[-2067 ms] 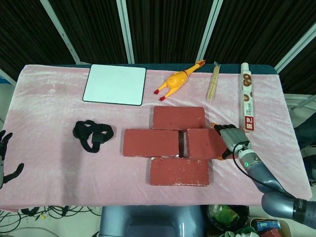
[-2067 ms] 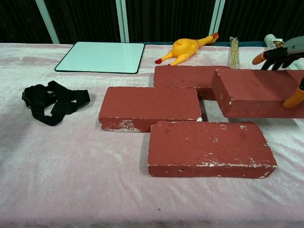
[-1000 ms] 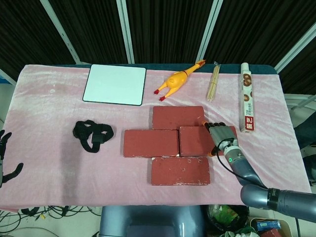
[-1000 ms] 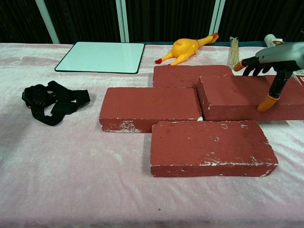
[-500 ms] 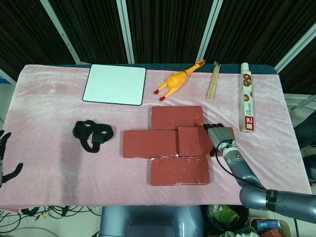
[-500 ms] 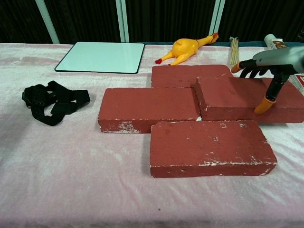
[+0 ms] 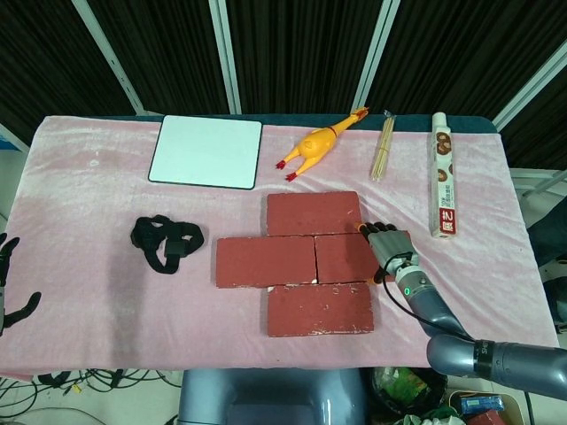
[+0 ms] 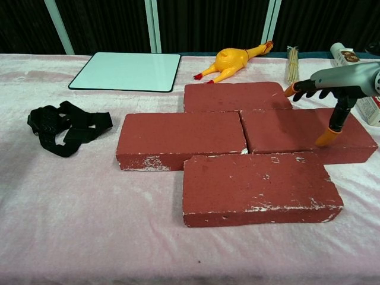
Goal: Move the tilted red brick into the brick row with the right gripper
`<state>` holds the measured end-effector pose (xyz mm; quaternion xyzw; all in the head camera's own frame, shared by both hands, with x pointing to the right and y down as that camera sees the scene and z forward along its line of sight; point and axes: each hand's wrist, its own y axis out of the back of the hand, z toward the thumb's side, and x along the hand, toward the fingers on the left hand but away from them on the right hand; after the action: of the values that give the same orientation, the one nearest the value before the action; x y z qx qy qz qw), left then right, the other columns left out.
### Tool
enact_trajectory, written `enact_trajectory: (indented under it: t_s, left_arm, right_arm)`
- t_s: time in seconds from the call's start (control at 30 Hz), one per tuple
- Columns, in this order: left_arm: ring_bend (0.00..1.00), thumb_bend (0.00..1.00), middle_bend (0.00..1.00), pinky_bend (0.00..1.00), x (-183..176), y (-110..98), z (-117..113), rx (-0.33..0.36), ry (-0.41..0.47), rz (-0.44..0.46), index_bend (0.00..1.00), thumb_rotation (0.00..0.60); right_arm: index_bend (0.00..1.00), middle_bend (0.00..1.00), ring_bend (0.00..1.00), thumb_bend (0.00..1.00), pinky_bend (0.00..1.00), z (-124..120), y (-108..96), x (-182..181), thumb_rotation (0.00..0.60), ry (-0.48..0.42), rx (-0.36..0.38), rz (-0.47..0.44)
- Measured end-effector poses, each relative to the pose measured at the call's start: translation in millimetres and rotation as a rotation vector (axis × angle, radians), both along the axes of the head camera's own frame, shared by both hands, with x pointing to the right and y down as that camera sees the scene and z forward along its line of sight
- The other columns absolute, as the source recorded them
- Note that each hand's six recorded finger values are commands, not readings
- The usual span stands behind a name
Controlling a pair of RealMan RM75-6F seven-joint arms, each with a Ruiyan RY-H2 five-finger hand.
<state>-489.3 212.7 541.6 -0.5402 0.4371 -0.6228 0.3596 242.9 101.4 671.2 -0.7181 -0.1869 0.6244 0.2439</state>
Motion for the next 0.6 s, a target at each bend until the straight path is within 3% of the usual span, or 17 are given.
enact_trajectory:
  t_s: [0.4, 0.6]
  left_arm:
    - [0.00, 0.25, 0.03, 0.00, -0.1, 0.0, -0.1, 0.001, -0.001, -0.001, 0.09, 0.600]
    - [0.00, 0.25, 0.03, 0.00, 0.1, -0.2, -1.1, 0.007, 0.003, -0.002, 0.09, 0.600]
  right_arm:
    - [0.00, 0.00, 0.00, 0.00, 0.09, -2.1, 1.6, -1.7, 0.600, -0.010, -0.013, 0.000]
    - [0.00, 0.00, 0.00, 0.00, 0.09, -19.1, -15.3, 0.9, 0.600, -0.030, 0.073, 0.034]
